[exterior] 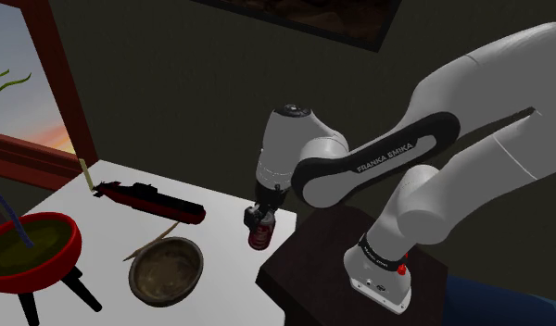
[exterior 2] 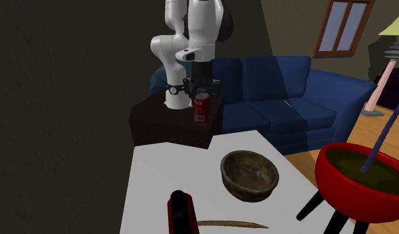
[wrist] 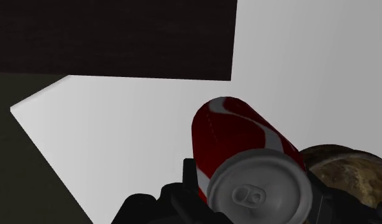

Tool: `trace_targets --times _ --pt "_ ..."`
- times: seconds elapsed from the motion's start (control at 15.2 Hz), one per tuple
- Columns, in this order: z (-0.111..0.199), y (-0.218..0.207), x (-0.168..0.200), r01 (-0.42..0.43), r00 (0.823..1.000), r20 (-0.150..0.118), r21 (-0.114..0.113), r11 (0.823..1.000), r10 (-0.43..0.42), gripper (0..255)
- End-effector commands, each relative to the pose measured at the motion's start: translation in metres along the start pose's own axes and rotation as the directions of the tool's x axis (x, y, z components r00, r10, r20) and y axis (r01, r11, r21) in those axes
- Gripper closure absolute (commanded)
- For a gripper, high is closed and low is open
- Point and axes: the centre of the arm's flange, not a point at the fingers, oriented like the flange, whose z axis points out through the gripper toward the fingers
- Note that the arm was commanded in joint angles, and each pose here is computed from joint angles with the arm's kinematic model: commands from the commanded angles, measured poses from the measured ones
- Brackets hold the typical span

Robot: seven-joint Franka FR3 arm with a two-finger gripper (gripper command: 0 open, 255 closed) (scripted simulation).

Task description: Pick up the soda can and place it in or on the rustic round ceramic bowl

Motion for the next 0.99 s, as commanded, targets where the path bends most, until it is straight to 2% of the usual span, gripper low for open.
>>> trace_targets --times 0.0,0.92 --pt "-0.005 -0.016 0.012 0.0 1.0 0.0 0.0 1.0 0.0 255" --pt "-0.025 -0.167 0.116 0.0 1.0 0.0 0.0 1.0 0.0 255"
